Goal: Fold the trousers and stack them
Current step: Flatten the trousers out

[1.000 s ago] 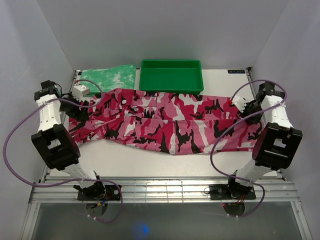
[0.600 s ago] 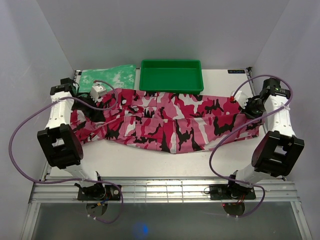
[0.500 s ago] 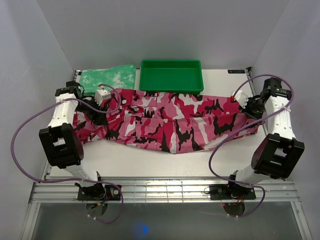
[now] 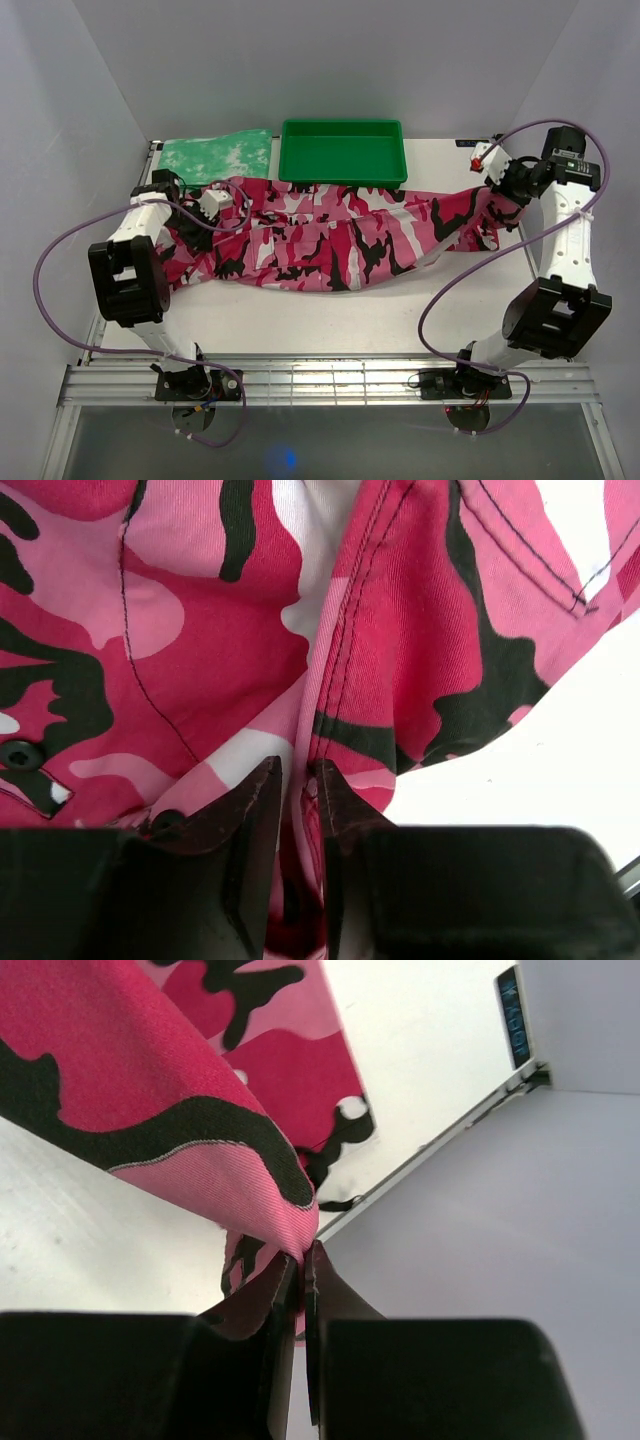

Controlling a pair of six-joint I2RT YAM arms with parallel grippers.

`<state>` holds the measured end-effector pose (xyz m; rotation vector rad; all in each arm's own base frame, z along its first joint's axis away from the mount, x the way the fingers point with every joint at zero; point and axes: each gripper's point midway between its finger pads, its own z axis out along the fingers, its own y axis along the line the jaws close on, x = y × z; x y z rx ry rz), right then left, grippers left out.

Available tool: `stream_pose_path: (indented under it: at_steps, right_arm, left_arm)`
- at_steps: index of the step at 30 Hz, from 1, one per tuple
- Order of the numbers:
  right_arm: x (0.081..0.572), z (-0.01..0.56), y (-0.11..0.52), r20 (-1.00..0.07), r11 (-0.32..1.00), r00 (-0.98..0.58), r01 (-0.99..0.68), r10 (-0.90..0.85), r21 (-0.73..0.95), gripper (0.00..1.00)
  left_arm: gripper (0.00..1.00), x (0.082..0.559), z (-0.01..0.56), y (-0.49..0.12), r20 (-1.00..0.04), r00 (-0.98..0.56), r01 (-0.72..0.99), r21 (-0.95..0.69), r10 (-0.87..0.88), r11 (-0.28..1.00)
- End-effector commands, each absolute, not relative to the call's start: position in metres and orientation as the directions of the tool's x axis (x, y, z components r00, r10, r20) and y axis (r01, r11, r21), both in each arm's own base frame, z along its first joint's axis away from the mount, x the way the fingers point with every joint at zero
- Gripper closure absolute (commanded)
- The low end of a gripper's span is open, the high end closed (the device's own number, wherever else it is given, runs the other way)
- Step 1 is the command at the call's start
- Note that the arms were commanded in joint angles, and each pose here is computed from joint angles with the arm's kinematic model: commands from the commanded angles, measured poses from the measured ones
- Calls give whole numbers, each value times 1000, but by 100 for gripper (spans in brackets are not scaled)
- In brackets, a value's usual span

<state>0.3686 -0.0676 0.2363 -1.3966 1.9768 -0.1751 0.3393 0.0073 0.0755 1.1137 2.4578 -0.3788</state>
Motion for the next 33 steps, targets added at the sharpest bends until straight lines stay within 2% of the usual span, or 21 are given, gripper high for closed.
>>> stream_pose_path:
  at_steps: [1, 3, 4, 5, 6, 9, 13, 16, 18, 19, 22, 23, 26, 33]
  right_arm:
    - [403, 264, -69, -509, 443, -142, -716, -849, -539, 92]
    - [415, 270, -68, -516, 448, -140, -712, -845, -540, 92]
    - [416, 270, -67, -523, 455, -148, -718, -839, -527, 92]
    - [418, 270, -66, -525, 456, -150, -721, -838, -522, 92]
    - [423, 271, -63, -527, 453, -145, -724, -837, -520, 92]
    - [425, 268, -58, -525, 447, -144, -732, -839, -514, 92]
    - [425, 266, -55, -522, 440, -138, -736, -841, -515, 92]
    - [424, 264, -54, -518, 436, -137, -738, -844, -516, 92]
    - [424, 263, -54, -517, 437, -140, -737, -845, -516, 92]
    - [424, 263, -55, -514, 436, -140, -736, -846, -517, 92]
    - [426, 262, -57, -512, 440, -144, -731, -847, -522, 92]
    - [428, 261, -57, -511, 442, -147, -729, -847, -522, 92]
    - [441, 265, -64, -505, 454, -154, -701, -849, -550, 92]
    - [468, 288, -72, -517, 481, -166, -668, -840, -568, 92]
  left_arm:
    - [71, 354, 91, 0, -524, -568, 768, -61, 634, 637]
    - [71, 355, 100, -6, -545, -557, 784, -95, 627, 614]
    - [68, 348, 102, -15, -556, -568, 787, -152, 607, 597]
    - [64, 347, 102, -19, -558, -573, 788, -175, 600, 590]
    - [56, 348, 104, -21, -564, -573, 790, -185, 595, 585]
    - [45, 343, 102, -30, -571, -577, 793, -221, 585, 567]
    - [40, 342, 97, -40, -568, -593, 785, -253, 571, 565]
    - [39, 342, 92, -48, -571, -592, 788, -263, 569, 556]
    - [44, 341, 90, -51, -569, -598, 784, -270, 564, 559]
    - [58, 341, 88, -54, -569, -598, 785, -274, 564, 556]
    - [75, 343, 87, -58, -569, -612, 775, -295, 550, 559]
    - [85, 346, 89, -58, -571, -614, 772, -293, 545, 564]
    - [99, 358, 99, -55, -570, -633, 752, -295, 523, 589]
    - [100, 379, 126, -40, -595, -610, 756, -237, 524, 610]
